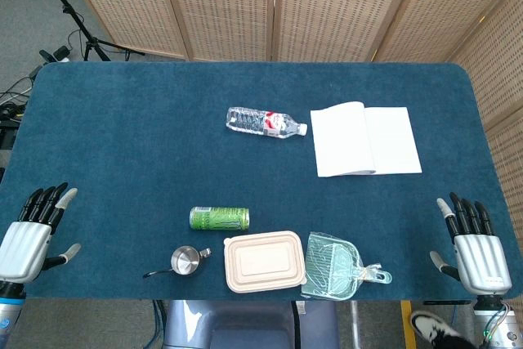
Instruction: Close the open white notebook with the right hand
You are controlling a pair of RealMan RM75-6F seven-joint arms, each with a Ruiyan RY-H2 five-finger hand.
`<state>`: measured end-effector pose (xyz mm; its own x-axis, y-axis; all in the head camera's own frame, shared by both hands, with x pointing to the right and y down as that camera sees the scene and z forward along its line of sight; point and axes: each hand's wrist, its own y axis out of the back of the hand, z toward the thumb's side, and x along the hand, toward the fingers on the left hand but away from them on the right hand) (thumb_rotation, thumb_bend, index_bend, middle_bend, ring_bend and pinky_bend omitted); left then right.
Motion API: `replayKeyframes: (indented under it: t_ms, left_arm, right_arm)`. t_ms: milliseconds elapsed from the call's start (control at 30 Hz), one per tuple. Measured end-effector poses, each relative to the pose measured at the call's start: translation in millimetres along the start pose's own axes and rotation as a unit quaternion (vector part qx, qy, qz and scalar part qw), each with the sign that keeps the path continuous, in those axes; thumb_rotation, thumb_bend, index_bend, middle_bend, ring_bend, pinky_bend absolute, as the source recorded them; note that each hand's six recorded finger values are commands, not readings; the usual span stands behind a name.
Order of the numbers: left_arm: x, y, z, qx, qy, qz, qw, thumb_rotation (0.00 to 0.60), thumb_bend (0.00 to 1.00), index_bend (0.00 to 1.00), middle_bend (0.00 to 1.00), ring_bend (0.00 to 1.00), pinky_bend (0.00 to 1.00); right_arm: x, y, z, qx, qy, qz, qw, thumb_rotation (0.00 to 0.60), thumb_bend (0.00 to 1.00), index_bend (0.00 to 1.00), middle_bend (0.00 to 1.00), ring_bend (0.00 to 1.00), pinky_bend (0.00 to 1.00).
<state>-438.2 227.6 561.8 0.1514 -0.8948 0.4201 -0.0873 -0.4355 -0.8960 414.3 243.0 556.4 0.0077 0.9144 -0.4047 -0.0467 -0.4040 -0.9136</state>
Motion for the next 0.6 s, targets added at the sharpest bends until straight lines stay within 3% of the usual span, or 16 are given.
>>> replayKeyframes:
  t_ms: [600]
  left_arm:
    - [-0.7,2.6,0.6,-0.002,-0.002,0.003,1.0000,0.600,0.18,0.00,0.00,0.00,0.00]
  right_arm:
    - [-0.4,-2.3,3.8,0.002,0.005,0.002,1.0000,0.600,0.26,0.00,0.00,0.00,0.00]
